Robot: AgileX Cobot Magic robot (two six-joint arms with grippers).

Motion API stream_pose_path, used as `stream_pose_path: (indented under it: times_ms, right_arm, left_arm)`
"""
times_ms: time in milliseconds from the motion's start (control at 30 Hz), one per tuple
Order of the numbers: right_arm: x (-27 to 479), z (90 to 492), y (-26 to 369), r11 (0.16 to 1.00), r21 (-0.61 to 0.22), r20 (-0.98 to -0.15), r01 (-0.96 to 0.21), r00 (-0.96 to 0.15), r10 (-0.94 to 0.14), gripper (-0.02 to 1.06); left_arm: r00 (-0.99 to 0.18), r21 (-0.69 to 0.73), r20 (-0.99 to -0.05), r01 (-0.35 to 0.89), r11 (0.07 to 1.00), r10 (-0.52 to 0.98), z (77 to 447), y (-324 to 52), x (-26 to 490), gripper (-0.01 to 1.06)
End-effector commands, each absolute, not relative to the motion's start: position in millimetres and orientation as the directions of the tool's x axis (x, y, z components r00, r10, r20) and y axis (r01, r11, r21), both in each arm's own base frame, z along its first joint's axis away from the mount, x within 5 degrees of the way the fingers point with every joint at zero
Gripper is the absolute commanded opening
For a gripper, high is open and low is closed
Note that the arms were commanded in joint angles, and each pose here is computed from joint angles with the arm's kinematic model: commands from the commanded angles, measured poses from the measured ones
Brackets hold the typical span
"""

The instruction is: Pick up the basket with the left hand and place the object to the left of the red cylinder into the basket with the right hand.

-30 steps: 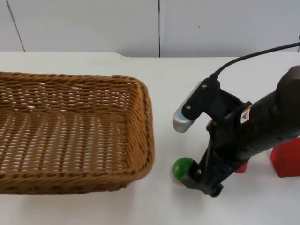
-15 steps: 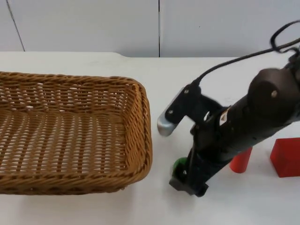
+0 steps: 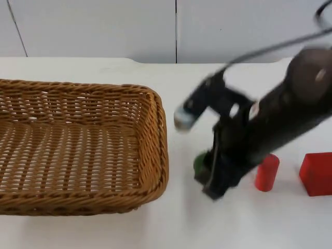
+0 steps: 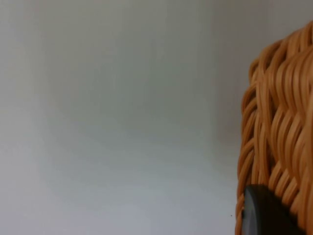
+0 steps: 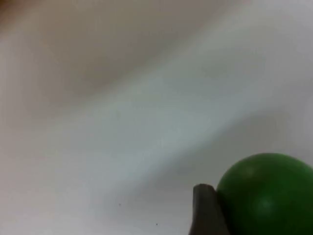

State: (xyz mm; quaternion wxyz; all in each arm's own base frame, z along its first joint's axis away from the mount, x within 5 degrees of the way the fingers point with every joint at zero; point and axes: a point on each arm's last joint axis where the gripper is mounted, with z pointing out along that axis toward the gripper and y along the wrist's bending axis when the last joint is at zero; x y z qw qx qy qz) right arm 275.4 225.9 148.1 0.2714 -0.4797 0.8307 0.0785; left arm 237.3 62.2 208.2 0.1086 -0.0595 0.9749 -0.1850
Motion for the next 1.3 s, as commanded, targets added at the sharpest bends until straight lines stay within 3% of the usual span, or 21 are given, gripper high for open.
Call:
stream_pose_path:
  times_ms: [0,67,233,533,733,800,933,1167,1267]
  right_arm:
    - [269,177,225,0.519,-0.134,-0.562,-0.844,-0.367,-0.741,0.0]
    - [257,218,218,0.516,-0.144,-0.618,-0.844,-0.331,-0.713,0.0]
    - [242,262,207,0.541,-0.151,-0.697,-0.827,-0.298,-0.652,0.0]
    - [238,284,208,0.551,-0.09,-0.701,-0.83,-0.34,-0.627,0.0]
    - [249,302,232,0.541,-0.029,-0.707,-0.84,-0.366,-0.605,0.0]
    - [251,300,241,0.525,-0.023,-0.698,-0.851,-0.362,-0.618,0.0]
    - [255,285,296,0.442,-0.017,-0.682,-0.897,-0.313,-0.661,0.0]
    - [268,245,339,0.404,0.01,-0.634,-0.915,-0.317,-0.705,0.01]
    - [274,219,347,0.41,0.031,-0.595,-0.912,-0.346,-0.726,0.19]
  left_arm:
    - [-0.968,-0.397,-0.193,-0.076,0.915,-0.164,212,60,236,0.0]
    - [-0.966,-0.402,-0.194,-0.078,0.912,-0.169,212,59,236,0.0]
    - [-0.966,-0.402,-0.194,-0.078,0.912,-0.169,212,59,236,0.0]
    - [-0.965,-0.41,-0.196,-0.082,0.908,-0.175,213,59,237,0.0]
    - [-0.964,-0.413,-0.197,-0.083,0.907,-0.178,213,59,237,0.0]
    - [-0.964,-0.415,-0.197,-0.084,0.906,-0.18,213,58,237,0.0]
    - [-0.963,-0.418,-0.198,-0.085,0.905,-0.182,213,58,237,0.0]
    - [-0.961,-0.422,-0.203,-0.089,0.902,-0.189,213,58,238,0.0]
    - [-0.96,-0.422,-0.205,-0.09,0.902,-0.192,213,58,238,0.0]
